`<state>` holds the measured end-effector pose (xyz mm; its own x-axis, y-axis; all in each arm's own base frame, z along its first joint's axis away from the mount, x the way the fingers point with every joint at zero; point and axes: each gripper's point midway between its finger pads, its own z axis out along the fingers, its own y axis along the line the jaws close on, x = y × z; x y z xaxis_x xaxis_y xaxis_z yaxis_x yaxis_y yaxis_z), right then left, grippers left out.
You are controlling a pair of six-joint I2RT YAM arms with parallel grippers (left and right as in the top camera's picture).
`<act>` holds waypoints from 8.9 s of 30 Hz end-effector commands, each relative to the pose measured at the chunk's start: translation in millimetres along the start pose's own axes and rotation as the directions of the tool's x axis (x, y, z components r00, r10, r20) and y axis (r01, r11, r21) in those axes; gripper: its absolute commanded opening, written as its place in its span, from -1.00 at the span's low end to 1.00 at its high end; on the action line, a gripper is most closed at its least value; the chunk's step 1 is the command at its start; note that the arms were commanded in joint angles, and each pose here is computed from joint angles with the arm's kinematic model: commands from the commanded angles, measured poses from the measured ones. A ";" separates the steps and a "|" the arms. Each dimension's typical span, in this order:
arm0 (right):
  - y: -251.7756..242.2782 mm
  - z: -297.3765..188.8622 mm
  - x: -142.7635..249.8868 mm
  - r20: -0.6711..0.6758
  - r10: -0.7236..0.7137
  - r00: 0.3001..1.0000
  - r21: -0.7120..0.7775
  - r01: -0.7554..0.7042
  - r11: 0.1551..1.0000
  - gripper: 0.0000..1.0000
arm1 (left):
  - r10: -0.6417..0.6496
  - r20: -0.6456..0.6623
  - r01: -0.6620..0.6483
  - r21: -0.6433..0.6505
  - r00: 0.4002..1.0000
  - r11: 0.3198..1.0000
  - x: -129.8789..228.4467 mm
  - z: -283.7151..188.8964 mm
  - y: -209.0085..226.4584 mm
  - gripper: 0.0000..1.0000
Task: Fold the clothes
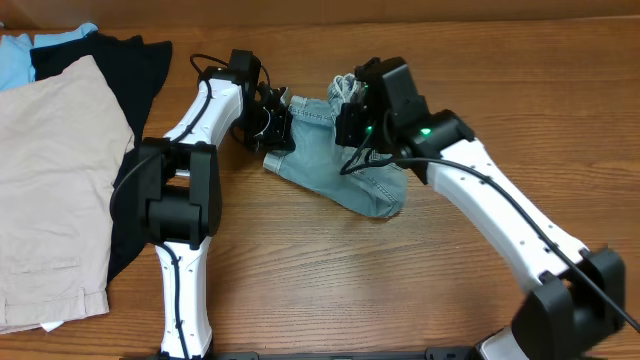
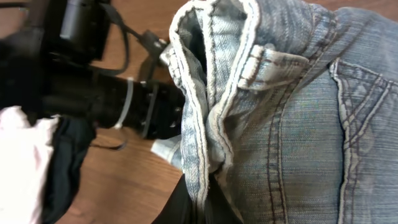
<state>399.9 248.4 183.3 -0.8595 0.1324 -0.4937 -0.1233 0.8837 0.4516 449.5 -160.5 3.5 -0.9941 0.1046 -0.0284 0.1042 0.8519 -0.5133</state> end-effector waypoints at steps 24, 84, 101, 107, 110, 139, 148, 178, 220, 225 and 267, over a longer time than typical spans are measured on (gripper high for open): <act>37.6 81.6 10.5 -0.001 0.090 0.996 -0.094 -0.089 0.992 -0.92 | -0.014 -0.033 0.011 -0.102 0.999 0.995 9.3 18.3 18.6 -0.85; 151.9 65.8 36.1 0.086 -0.133 0.987 -0.378 0.156 0.912 1.00 | -0.155 0.324 0.253 -0.289 0.933 0.923 -57.3 -193.1 49.0 0.99; -20.9 66.1 24.5 -0.187 0.145 0.972 -0.039 -0.155 0.987 1.00 | -0.149 0.323 0.260 -0.334 0.935 0.906 -55.1 -194.8 55.6 1.00; -25.9 90.1 57.3 -0.304 0.276 0.912 0.014 -0.286 0.958 0.88 | -0.151 0.319 0.260 -0.335 0.936 0.906 -54.0 -194.3 55.3 1.00; -28.4 93.4 70.2 -0.353 0.316 0.880 0.037 -0.325 0.945 0.77 | -0.150 0.320 0.260 -0.335 0.935 0.906 -54.2 -194.5 55.5 1.00; -104.1 81.2 41.6 -0.321 0.330 0.888 0.060 -0.329 0.943 -0.92 | -0.147 0.324 0.258 -0.334 0.935 0.907 -55.6 -194.4 54.7 1.00; -223.8 33.1 -34.6 -0.100 0.389 0.916 0.115 -0.378 0.919 -0.30 | -0.147 0.319 0.256 -0.335 0.936 0.907 -54.7 -193.4 53.6 1.00; -113.8 40.7 75.8 -0.183 0.749 0.636 0.448 -0.625 0.640 0.67 | -0.144 0.321 0.255 -0.335 0.936 0.907 -55.3 -193.3 53.0 1.00; -96.3 100.5 90.3 -0.393 0.531 0.751 0.272 -0.456 0.847 -0.86 | -0.140 0.317 0.249 -0.338 0.938 0.908 -54.7 -193.5 53.7 1.00; -171.4 79.1 59.6 -0.352 0.500 0.791 0.274 -0.424 0.863 -0.80 | -0.138 0.321 0.249 -0.337 0.937 0.908 -55.8 -193.7 53.6 0.99; -271.2 -21.6 -107.2 0.142 0.098 0.985 0.204 -0.126 0.971 0.17 | -0.117 0.352 0.238 -0.326 0.929 0.915 -66.2 -192.6 46.9 0.99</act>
<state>504.4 -36.2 90.4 -0.8172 0.3295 -0.4728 0.1773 0.9244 0.3377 523.6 -23.0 145.2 -0.9476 -0.1843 -0.2611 -0.1350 0.9713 -0.1956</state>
